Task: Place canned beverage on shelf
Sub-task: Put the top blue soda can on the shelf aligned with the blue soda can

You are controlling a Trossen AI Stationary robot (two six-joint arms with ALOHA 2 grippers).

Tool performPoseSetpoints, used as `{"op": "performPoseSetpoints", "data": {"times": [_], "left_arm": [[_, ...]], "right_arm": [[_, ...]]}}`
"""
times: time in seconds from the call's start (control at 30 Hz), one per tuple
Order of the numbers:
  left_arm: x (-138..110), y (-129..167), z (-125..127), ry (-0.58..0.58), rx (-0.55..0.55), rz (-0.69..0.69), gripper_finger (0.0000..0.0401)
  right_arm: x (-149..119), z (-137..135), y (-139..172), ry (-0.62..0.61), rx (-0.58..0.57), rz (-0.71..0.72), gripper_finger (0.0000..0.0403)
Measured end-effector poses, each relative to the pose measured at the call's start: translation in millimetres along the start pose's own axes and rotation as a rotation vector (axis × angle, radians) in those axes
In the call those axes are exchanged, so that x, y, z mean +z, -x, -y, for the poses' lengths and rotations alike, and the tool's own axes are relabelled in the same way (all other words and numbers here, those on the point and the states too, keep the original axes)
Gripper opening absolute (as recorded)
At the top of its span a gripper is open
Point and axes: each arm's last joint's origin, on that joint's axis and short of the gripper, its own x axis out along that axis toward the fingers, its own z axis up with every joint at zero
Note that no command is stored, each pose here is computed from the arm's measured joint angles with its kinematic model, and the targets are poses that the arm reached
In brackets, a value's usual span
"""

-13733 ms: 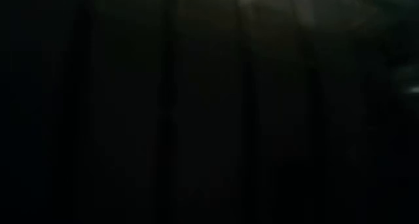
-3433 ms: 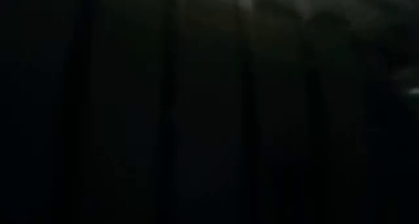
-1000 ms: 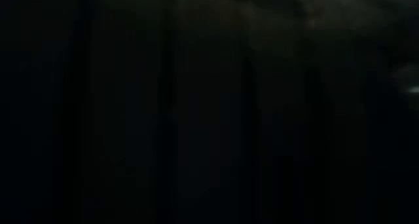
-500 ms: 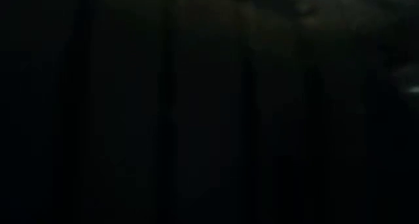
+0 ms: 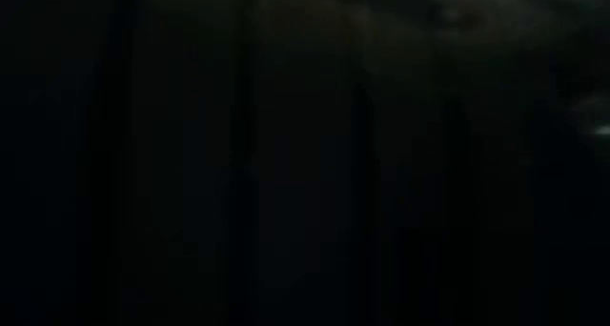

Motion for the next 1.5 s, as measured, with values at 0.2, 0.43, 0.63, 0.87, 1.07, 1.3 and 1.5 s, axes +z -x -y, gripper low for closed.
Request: {"op": "performPoseSetpoints", "data": {"times": [0.2, 0.43, 0.63, 0.87, 1.07, 1.3, 1.5], "left_arm": [[0.0, 0.0, 0.0, 0.0, 0.0, 0.0, 0.0364], [0.0, 0.0, 0.0, 0.0, 0.0, 0.0, 0.0364], [0.0, 0.0, 0.0, 0.0, 0.0, 0.0, 0.0363], [0.0, 0.0, 0.0, 0.0, 0.0, 0.0, 0.0363], [0.0, 0.0, 0.0, 0.0, 0.0, 0.0, 0.0363], [0.0, 0.0, 0.0, 0.0, 0.0, 0.0, 0.0363], [0.0, 0.0, 0.0, 0.0, 0.0, 0.0, 0.0363]], "right_arm": [[-0.1, 0.9, -9.3, 0.003, -0.035, -0.033, 0.024], [0.4, 0.9, -9.9, 0.003, -0.035, -0.03, 0.0241], [0.2, 0.7, -9.9, 0.003, -0.031, -0.032, 0.0241], [0.2, 0.7, -10.1, 0.003, -0.031, -0.032, 0.0241], [0.2, 0.7, -10.1, 0.003, -0.031, -0.032, 0.0241], [0.2, 0.7, -10.1, 0.001, -0.031, -0.032, 0.0241], [0.2, 0.7, -10.2, 0.0, -0.031, -0.032, 0.0241]]}}
